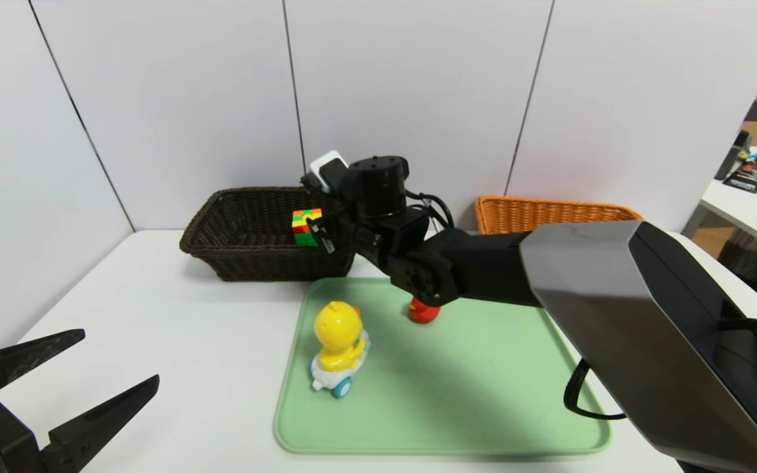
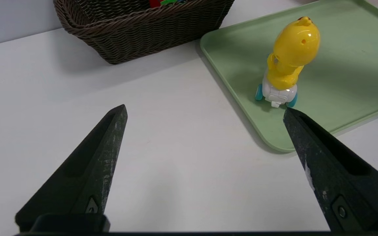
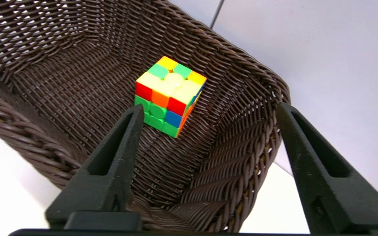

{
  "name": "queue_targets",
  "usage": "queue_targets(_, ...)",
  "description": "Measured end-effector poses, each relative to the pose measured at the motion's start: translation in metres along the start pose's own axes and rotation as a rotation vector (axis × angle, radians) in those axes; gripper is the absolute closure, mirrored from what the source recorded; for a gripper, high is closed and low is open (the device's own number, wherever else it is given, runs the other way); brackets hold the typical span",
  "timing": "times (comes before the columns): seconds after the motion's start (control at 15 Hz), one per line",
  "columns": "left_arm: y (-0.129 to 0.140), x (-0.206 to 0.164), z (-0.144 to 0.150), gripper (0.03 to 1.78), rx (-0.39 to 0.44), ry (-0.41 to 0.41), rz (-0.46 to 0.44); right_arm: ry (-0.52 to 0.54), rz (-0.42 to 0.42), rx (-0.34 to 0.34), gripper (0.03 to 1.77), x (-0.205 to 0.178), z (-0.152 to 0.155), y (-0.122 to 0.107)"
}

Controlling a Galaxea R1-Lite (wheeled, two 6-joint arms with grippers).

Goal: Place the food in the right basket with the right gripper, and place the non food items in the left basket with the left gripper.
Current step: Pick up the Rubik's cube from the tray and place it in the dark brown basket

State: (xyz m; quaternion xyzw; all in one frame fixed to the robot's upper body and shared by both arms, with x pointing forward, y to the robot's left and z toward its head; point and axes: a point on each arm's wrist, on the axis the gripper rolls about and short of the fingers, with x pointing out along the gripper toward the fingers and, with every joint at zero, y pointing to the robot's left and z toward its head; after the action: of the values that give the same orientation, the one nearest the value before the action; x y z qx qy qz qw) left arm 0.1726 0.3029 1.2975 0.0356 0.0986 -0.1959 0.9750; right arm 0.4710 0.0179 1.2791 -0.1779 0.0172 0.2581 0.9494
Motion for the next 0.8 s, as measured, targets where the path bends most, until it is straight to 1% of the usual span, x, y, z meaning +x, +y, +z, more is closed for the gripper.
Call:
queue_targets(0.33, 0.000, -0.001, 0.000, 0.12, 0.000, -0.003, 0.000, 0.007, -0.005, -0.007, 0.25, -0.016, 0.016, -0.004)
queue_targets(0.47, 0.000, -0.001, 0.000, 0.12, 0.001, -0.005, 0.000, 0.020, 0.000, -0.035, 0.21, -0.027, 0.019, -0.008)
queue_targets(0.8, 0.000, -0.002, 0.000, 0.12, 0.001, -0.011, 0.000, 0.102, 0.042, -0.079, 0.15, -0.072, 0.015, -0.013)
